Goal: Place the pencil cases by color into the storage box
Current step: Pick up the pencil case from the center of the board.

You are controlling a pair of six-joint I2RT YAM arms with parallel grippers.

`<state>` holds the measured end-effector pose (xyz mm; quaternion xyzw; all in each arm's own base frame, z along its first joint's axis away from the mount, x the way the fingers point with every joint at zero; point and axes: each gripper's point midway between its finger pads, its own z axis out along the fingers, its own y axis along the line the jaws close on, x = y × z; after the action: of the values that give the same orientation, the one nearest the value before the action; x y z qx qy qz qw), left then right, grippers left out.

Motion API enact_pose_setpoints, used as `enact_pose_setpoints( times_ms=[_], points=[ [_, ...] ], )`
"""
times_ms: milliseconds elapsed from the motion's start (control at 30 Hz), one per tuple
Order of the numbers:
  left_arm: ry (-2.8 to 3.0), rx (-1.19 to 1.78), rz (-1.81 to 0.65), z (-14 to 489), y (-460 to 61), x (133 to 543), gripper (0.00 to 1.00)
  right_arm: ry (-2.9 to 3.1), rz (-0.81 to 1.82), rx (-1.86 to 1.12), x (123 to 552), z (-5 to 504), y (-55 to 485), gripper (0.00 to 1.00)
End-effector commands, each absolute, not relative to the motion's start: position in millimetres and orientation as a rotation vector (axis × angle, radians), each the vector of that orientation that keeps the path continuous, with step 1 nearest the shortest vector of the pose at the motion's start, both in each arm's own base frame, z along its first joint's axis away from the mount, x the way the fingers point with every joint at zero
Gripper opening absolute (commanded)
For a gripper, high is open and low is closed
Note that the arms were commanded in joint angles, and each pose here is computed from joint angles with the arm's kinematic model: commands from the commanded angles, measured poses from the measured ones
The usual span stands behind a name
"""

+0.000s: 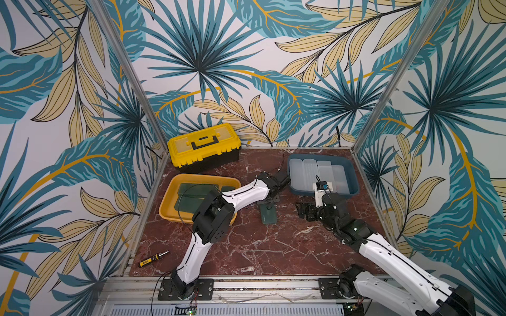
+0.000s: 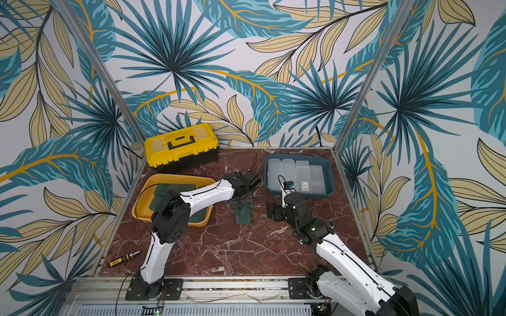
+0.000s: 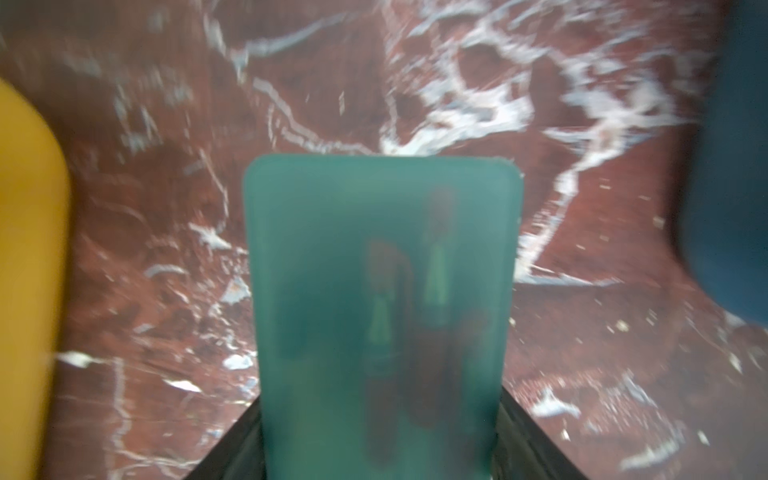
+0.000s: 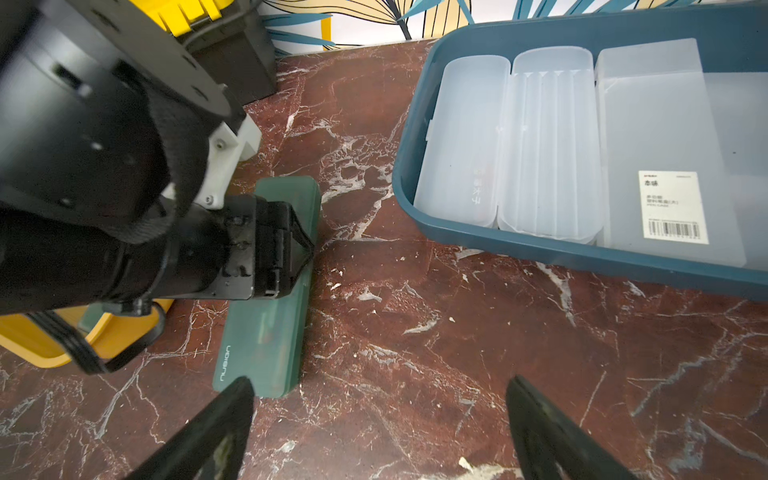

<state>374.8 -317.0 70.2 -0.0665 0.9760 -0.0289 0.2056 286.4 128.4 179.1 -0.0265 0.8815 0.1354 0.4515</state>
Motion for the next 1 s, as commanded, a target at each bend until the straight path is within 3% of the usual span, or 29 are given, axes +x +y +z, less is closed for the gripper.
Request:
enact_pose_setpoints(
  times_ms=[0, 233, 600, 967],
  points=[
    [2.629, -0.005, -0.176, 131, -324, 385, 0.59, 2.178, 0.329, -0.076, 283, 175, 128, 0.95],
    [2.607, 0.153, -0.239, 163, -310, 379, 0.59, 2.156, 0.360, -0.101, 281, 178, 131, 0.95],
    [2.509, 0.085, -0.239, 226, -221, 372, 0.60, 2.104, 0.394, -0.250, 280, 184, 164, 0.95],
    [2.526, -0.053, -0.226, 224, -134, 368, 0.60, 2.085, 0.425, -0.310, 278, 187, 187, 0.95]
  ],
)
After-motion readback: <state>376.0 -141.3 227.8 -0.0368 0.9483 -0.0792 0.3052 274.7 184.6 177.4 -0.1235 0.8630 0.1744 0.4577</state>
